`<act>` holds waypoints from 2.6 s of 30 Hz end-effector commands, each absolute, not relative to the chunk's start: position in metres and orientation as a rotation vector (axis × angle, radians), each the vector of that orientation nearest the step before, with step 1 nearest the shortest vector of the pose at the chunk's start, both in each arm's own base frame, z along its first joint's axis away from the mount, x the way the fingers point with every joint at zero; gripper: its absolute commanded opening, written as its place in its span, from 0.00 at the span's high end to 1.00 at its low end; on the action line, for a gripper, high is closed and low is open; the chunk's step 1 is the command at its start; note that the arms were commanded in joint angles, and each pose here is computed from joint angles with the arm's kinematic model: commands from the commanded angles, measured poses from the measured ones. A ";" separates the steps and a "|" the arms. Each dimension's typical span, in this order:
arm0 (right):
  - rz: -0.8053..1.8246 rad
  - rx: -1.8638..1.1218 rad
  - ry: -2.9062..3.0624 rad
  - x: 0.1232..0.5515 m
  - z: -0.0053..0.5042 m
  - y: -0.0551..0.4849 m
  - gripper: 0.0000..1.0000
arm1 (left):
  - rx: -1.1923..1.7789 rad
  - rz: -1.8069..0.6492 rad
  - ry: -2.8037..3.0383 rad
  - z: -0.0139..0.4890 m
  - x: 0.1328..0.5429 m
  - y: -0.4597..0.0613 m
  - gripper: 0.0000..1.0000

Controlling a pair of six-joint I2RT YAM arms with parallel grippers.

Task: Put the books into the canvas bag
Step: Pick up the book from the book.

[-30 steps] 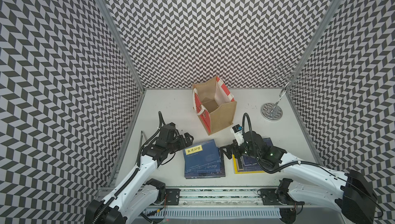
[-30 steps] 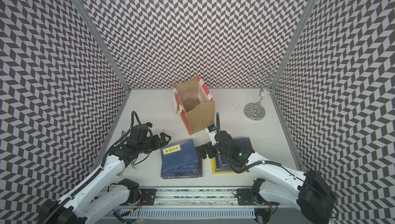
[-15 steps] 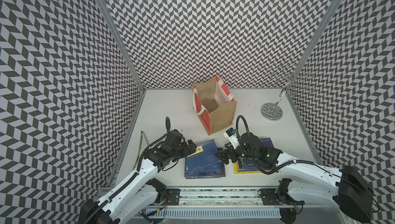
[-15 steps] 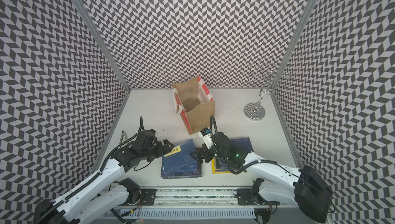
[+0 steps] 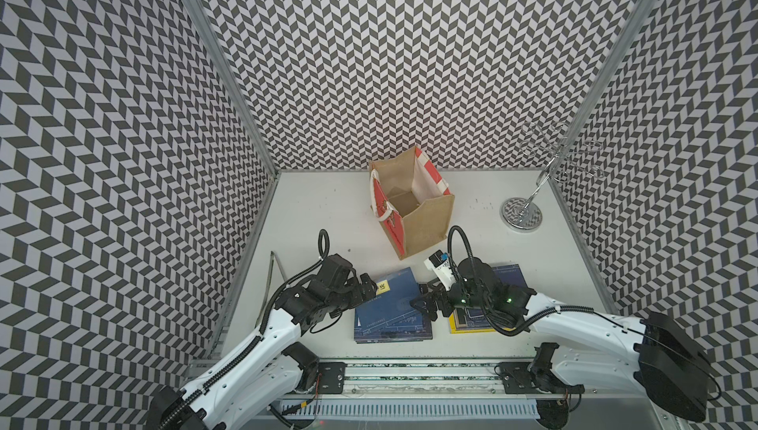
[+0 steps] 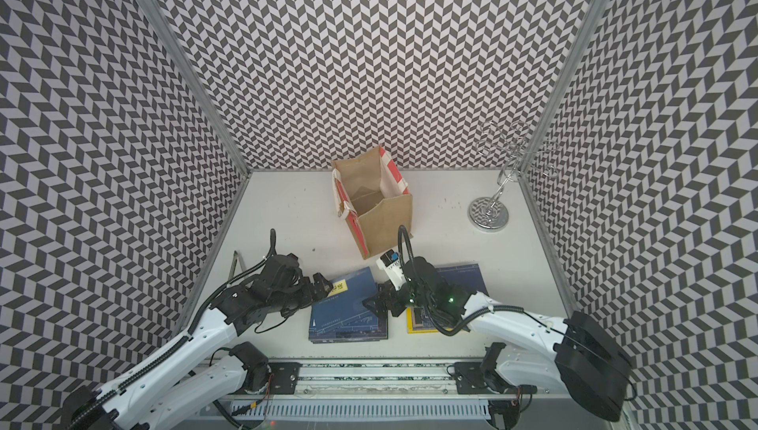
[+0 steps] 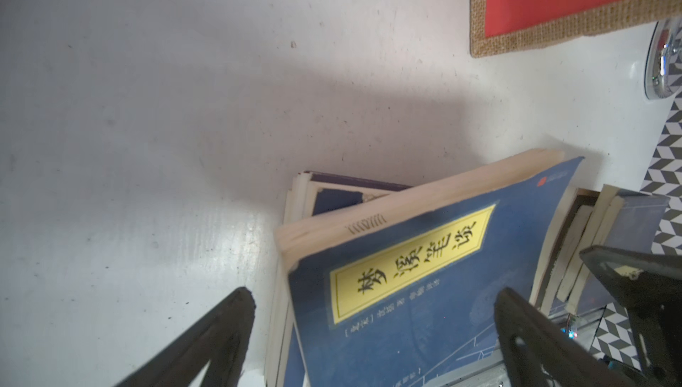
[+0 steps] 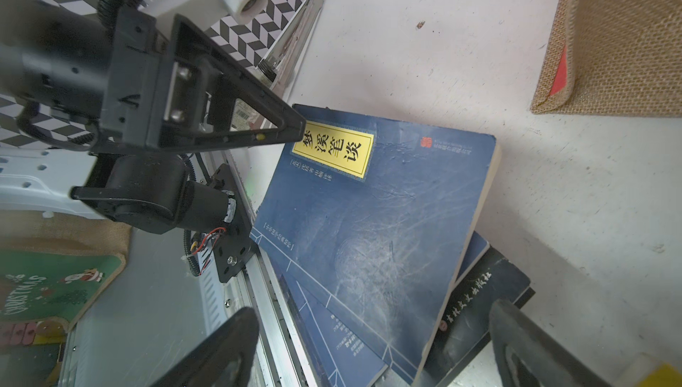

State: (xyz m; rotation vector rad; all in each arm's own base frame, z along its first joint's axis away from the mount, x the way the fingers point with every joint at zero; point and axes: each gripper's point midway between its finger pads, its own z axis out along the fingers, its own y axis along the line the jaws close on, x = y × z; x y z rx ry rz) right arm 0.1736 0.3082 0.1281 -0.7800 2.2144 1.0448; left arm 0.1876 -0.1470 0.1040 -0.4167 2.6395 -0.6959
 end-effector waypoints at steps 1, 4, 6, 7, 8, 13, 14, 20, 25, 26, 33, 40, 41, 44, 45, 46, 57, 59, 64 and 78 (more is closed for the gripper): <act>1.079 -0.823 2.182 0.172 0.129 0.318 0.03 | -0.405 -0.755 2.629 0.108 0.188 -0.158 0.00; 1.097 -0.836 2.208 0.170 0.123 0.322 0.04 | -0.379 -0.764 2.636 0.109 0.189 -0.165 0.01; 1.115 -0.843 2.212 0.169 0.122 0.324 0.06 | -0.364 -0.761 2.634 0.111 0.190 -0.169 0.01; 1.120 -0.846 2.214 0.168 0.122 0.324 0.07 | -0.357 -0.761 2.635 0.111 0.191 -0.170 0.00; 1.123 -0.848 2.215 0.168 0.122 0.325 0.08 | -0.350 -0.768 2.633 0.112 0.191 -0.172 0.00; 1.140 -0.852 2.207 0.166 0.123 0.326 0.12 | -0.321 -0.800 2.623 0.115 0.193 -0.181 0.00; 1.140 -0.849 2.208 0.167 0.122 0.326 0.13 | -0.317 -0.802 2.619 0.116 0.194 -0.181 0.01; 1.127 -0.841 2.237 0.169 0.112 0.327 0.15 | -0.288 -0.824 2.615 0.117 0.195 -0.187 0.01; 1.145 -0.848 2.236 0.167 0.111 0.329 0.25 | -0.277 -0.816 2.614 0.117 0.195 -0.187 0.00; 1.148 -0.844 2.230 0.167 0.114 0.328 0.26 | -0.278 -0.810 2.612 0.118 0.196 -0.186 0.01; 1.158 -0.834 2.165 0.166 0.133 0.323 0.32 | -0.254 -0.757 2.587 0.131 0.199 -0.180 0.00; 1.171 -0.847 2.149 0.165 0.135 0.325 0.33 | -0.225 -0.837 2.568 0.140 0.198 -0.189 0.00; 1.173 -0.847 2.150 0.164 0.135 0.325 0.33 | -0.227 -0.844 2.565 0.141 0.198 -0.190 0.01; 1.171 -0.838 2.136 0.166 0.139 0.324 0.33 | -0.210 -0.874 2.551 0.144 0.198 -0.194 0.01; 1.167 -0.834 2.131 0.166 0.140 0.324 0.33 | -0.206 -0.886 2.547 0.144 0.198 -0.195 0.01; 1.168 -0.829 2.123 0.167 0.142 0.324 0.33 | -0.200 -0.897 2.544 0.144 0.198 -0.197 0.01; 1.067 -0.702 2.153 0.187 0.135 0.306 0.32 | -0.120 -0.969 2.559 0.133 0.202 -0.221 0.00; 1.050 -0.687 2.174 0.190 0.129 0.302 0.30 | -0.116 -0.958 2.566 0.130 0.203 -0.223 0.01; 1.013 -0.661 2.231 0.193 0.112 0.292 0.26 | -0.141 -0.886 2.588 0.117 0.205 -0.216 0.00; 1.064 -0.651 2.279 0.189 0.091 0.286 0.24 | -0.197 -0.800 2.625 0.090 0.201 -0.202 0.00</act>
